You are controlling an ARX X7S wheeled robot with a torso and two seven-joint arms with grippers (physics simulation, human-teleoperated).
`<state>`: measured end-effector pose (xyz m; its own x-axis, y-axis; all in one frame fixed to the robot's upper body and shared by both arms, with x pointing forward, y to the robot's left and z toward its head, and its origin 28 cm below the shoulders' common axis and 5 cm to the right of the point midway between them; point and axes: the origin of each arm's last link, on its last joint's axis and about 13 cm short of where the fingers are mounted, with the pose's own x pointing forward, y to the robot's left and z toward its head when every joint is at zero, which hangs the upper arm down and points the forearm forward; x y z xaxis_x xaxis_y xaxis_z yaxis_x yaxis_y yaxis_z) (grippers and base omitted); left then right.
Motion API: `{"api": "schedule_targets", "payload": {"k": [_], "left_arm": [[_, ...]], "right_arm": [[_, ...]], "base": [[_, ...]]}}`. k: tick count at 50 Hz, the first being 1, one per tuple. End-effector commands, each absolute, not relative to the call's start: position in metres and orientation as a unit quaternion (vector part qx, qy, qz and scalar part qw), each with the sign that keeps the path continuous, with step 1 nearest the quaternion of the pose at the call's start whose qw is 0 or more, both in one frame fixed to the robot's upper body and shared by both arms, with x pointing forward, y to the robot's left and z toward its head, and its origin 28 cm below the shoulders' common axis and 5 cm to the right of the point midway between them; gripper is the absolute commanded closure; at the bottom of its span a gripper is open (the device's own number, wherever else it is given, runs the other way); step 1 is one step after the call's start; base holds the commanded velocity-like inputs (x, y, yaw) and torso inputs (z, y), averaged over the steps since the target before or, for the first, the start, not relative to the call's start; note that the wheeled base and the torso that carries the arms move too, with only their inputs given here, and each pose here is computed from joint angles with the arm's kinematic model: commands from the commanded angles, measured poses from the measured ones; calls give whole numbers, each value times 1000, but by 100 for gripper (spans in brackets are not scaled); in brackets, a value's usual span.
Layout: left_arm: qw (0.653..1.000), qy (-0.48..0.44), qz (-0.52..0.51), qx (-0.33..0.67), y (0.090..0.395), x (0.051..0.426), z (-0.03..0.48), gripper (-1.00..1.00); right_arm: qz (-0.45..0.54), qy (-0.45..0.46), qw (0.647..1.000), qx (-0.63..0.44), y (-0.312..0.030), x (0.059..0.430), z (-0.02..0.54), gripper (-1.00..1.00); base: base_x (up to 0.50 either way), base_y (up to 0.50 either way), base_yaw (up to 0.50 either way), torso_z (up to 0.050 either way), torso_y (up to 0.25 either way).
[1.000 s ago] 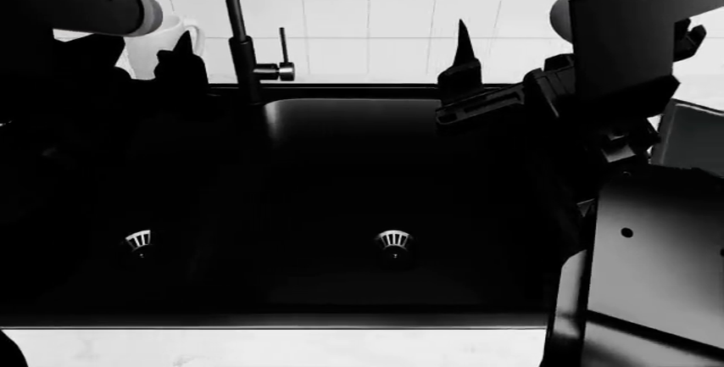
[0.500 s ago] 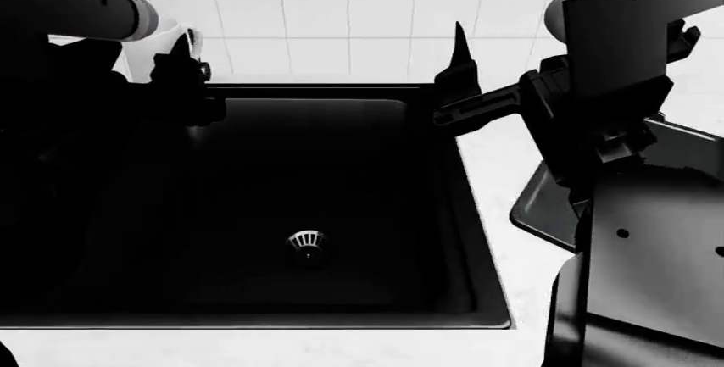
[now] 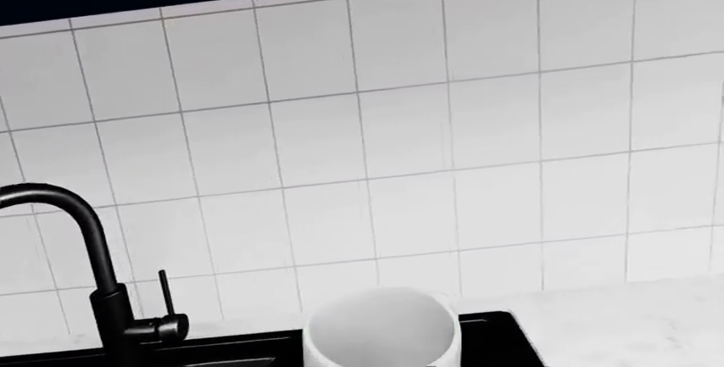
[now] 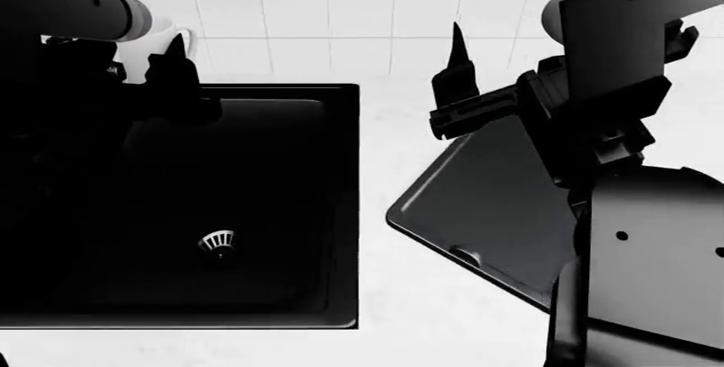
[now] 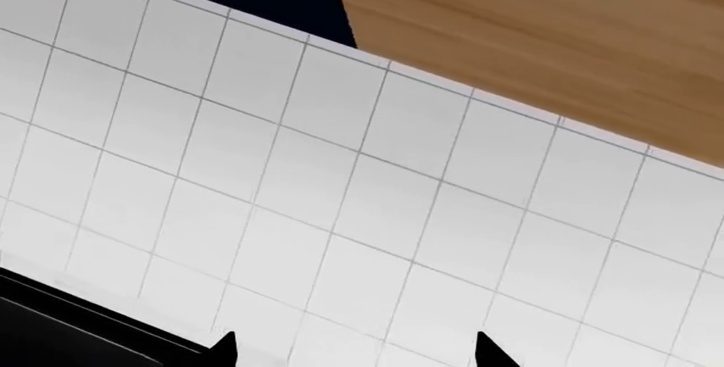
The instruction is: Pick the kettle from the counter and place it on the tray. Then pick the mug from the cabinet and place it on the tray. Then close the cabinet doors.
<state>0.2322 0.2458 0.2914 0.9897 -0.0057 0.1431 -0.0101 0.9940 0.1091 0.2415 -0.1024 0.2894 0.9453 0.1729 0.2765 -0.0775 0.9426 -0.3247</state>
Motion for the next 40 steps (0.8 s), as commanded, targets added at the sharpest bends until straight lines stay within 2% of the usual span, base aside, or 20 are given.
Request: {"api": "schedule_targets", "payload": {"k": [1,40], "left_arm": [[996,-73,3,52,247,232,292,100],[997,-68,7,46,251,233,287,100]], "right_arm": [[65,-152,974,-158,-102,241,290,-100],[65,-152,973,-161,-98,240,293,-100]], "base": [[0,-500,0,0,0],[0,-500,0,0,0]]}}
